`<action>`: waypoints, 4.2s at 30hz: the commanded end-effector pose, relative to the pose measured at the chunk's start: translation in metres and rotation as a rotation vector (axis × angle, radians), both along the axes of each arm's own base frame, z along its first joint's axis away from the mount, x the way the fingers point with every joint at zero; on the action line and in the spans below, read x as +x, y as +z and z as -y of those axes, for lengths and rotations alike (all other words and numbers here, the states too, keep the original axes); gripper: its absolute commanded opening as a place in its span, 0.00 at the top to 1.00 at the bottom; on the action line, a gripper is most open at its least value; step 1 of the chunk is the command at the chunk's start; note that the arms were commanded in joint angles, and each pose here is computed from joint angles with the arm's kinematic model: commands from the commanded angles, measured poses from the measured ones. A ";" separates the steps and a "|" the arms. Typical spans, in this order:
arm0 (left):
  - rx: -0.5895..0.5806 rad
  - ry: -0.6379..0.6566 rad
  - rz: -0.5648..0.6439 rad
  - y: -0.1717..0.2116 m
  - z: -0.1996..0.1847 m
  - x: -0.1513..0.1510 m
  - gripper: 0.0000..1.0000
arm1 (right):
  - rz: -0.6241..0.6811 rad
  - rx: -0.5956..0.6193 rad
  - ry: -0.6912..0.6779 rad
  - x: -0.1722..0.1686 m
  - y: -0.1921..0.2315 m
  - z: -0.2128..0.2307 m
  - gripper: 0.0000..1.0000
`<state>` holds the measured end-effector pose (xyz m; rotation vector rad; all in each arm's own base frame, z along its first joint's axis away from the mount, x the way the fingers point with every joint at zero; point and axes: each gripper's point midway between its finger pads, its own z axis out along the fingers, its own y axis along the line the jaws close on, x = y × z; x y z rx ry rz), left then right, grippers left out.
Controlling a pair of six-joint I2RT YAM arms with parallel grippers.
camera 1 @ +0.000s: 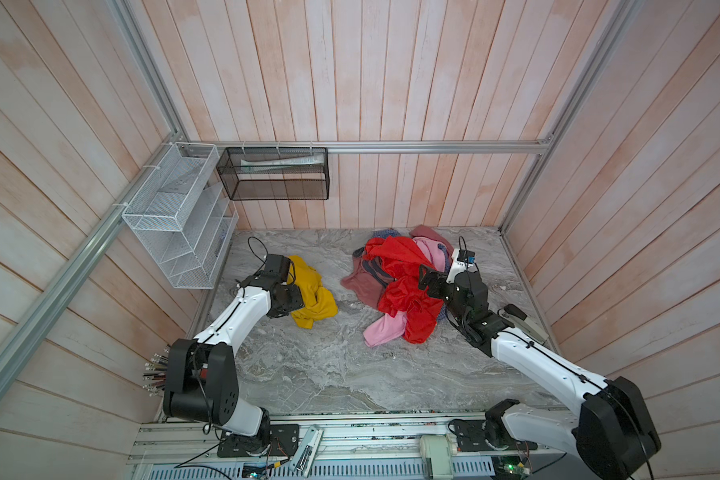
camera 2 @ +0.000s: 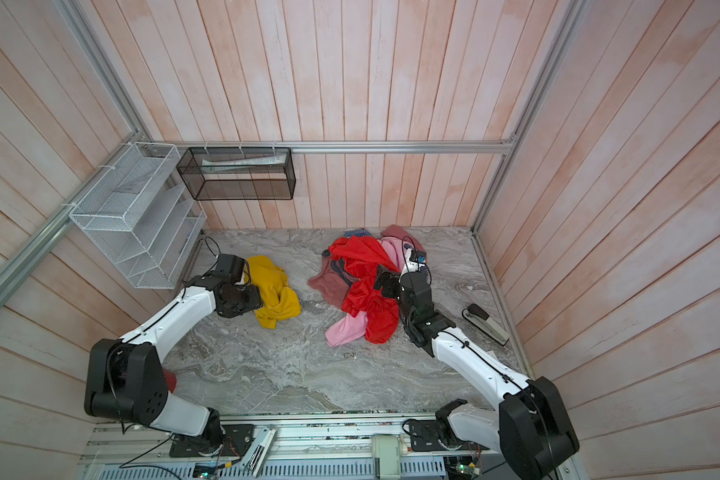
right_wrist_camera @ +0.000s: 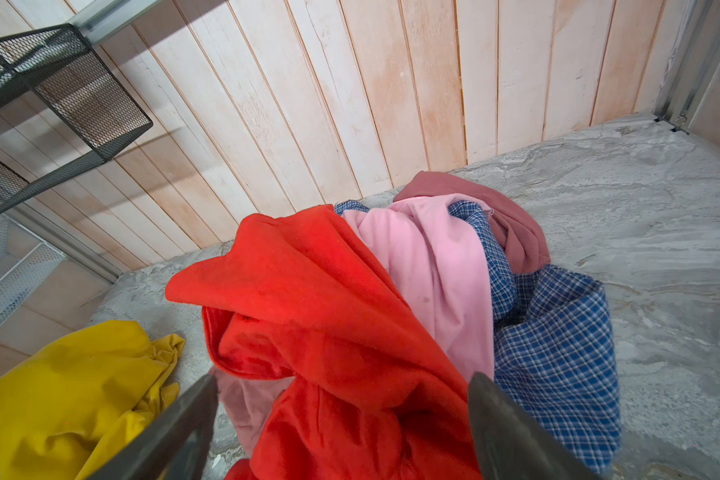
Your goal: Pick out a specific cloth from the pile
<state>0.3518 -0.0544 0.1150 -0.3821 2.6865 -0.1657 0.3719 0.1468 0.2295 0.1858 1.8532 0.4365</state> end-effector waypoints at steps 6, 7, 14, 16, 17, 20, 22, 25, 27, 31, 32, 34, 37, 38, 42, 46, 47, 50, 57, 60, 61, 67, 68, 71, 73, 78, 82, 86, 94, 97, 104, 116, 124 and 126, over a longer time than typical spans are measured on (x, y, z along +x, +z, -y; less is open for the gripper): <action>0.161 -0.032 0.355 0.125 -0.003 0.041 0.30 | 0.020 -0.052 -0.031 -0.002 0.005 0.011 0.06; 0.153 -0.072 0.379 0.129 0.004 0.046 0.29 | 0.020 -0.053 -0.033 -0.002 0.005 0.011 0.06; 0.015 -0.251 0.299 0.095 0.051 0.072 0.29 | 0.017 -0.042 -0.032 -0.002 0.006 0.010 0.06; -0.047 -0.307 0.274 0.080 0.065 0.075 0.29 | 0.018 -0.039 -0.033 -0.003 0.006 0.011 0.06; -0.066 -0.319 0.258 0.069 0.069 0.077 0.29 | 0.015 -0.037 -0.032 -0.003 0.005 0.011 0.06; -0.099 -0.185 0.169 0.033 0.044 0.082 0.29 | 0.013 -0.032 -0.026 -0.005 0.006 0.010 0.06; -0.151 -0.107 0.126 0.014 0.026 0.080 0.30 | 0.013 -0.027 -0.024 -0.006 0.006 0.010 0.06; -0.116 -0.029 0.108 -0.007 0.000 0.069 0.30 | 0.014 -0.027 -0.029 -0.009 0.006 0.012 0.06; -0.119 -0.017 0.084 -0.020 -0.004 0.060 0.30 | 0.015 -0.027 -0.032 -0.010 0.005 0.014 0.06; -0.145 -0.013 -0.027 -0.059 -0.002 0.048 0.29 | 0.008 -0.037 -0.030 -0.009 0.002 0.013 0.06; -0.149 -0.011 -0.053 -0.068 -0.001 0.046 0.29 | 0.009 -0.037 -0.029 -0.008 0.003 0.013 0.06; -0.155 -0.005 -0.072 -0.076 0.000 0.046 0.29 | 0.008 -0.041 -0.027 -0.007 0.003 0.012 0.06; -0.120 0.018 -0.059 -0.074 -0.007 0.050 0.28 | 0.012 -0.043 -0.025 -0.006 0.006 0.011 0.06; -0.101 0.025 -0.049 -0.070 -0.010 0.052 0.27 | 0.012 -0.047 -0.026 -0.007 0.006 0.012 0.06; -0.028 0.010 0.025 -0.037 -0.014 0.059 0.25 | 0.019 -0.051 -0.037 -0.009 0.008 0.015 0.06; 0.044 -0.082 0.130 0.006 0.007 0.062 0.18 | 0.024 -0.061 -0.045 -0.010 0.009 0.018 0.06; 0.055 -0.115 0.149 0.013 0.015 0.061 0.16 | 0.023 -0.062 -0.045 -0.009 0.009 0.018 0.06; 0.061 -0.204 0.153 0.015 0.036 0.054 0.12 | 0.023 -0.064 -0.044 -0.008 0.009 0.017 0.06; 0.209 -0.288 -0.050 -0.045 0.047 0.033 0.10 | 0.019 -0.095 -0.041 -0.006 0.011 0.016 0.06; 0.216 -0.278 -0.118 -0.069 0.046 0.030 0.10 | 0.021 -0.110 -0.048 -0.006 0.013 0.019 0.05; 0.221 -0.277 -0.140 -0.076 0.045 0.029 0.10 | 0.021 -0.114 -0.052 -0.007 0.013 0.020 0.05; 0.250 -0.288 -0.179 -0.102 0.046 0.043 0.10 | 0.010 -0.119 -0.076 -0.012 0.010 0.027 0.05; 0.256 -0.287 -0.179 -0.105 0.046 0.047 0.11 | 0.008 -0.118 -0.079 -0.013 0.009 0.029 0.05; 0.241 -0.275 -0.187 -0.116 0.044 0.056 0.22 | 0.008 -0.117 -0.089 -0.015 0.010 0.032 0.04; 0.187 -0.258 -0.183 -0.118 0.041 0.063 0.44 | 0.008 -0.119 -0.093 -0.016 0.010 0.033 0.05; 0.131 -0.185 -0.126 -0.105 0.018 0.090 0.75 | 0.014 -0.117 -0.111 -0.020 0.012 0.038 0.04; 0.078 -0.143 -0.077 -0.092 0.004 0.119 0.86 | 0.015 -0.109 -0.114 -0.021 0.011 0.039 0.04; 0.078 -0.114 -0.030 -0.081 -0.005 0.150 0.88 | 0.016 -0.108 -0.114 -0.020 0.012 0.038 0.04; 0.047 -0.114 -0.035 -0.094 -0.006 0.197 0.88 | 0.022 -0.111 -0.124 -0.021 0.016 0.041 0.04; 0.033 -0.104 -0.065 -0.108 -0.005 0.198 0.87 | 0.025 -0.112 -0.137 -0.024 0.017 0.045 0.04; 0.014 -0.081 -0.059 -0.103 -0.004 0.192 0.68 | 0.031 -0.127 -0.160 -0.033 0.013 0.055 0.04; -0.033 -0.090 0.081 -0.048 0.003 0.197 0.15 | 0.084 -0.125 -0.022 -0.036 0.019 0.038 0.02; -0.061 -0.098 0.216 0.008 0.007 0.190 0.00 | 0.092 -0.116 0.006 -0.035 0.020 0.036 0.02; -0.069 -0.106 0.255 0.022 0.008 0.186 0.00 | 0.100 -0.108 0.003 -0.035 0.021 0.038 0.02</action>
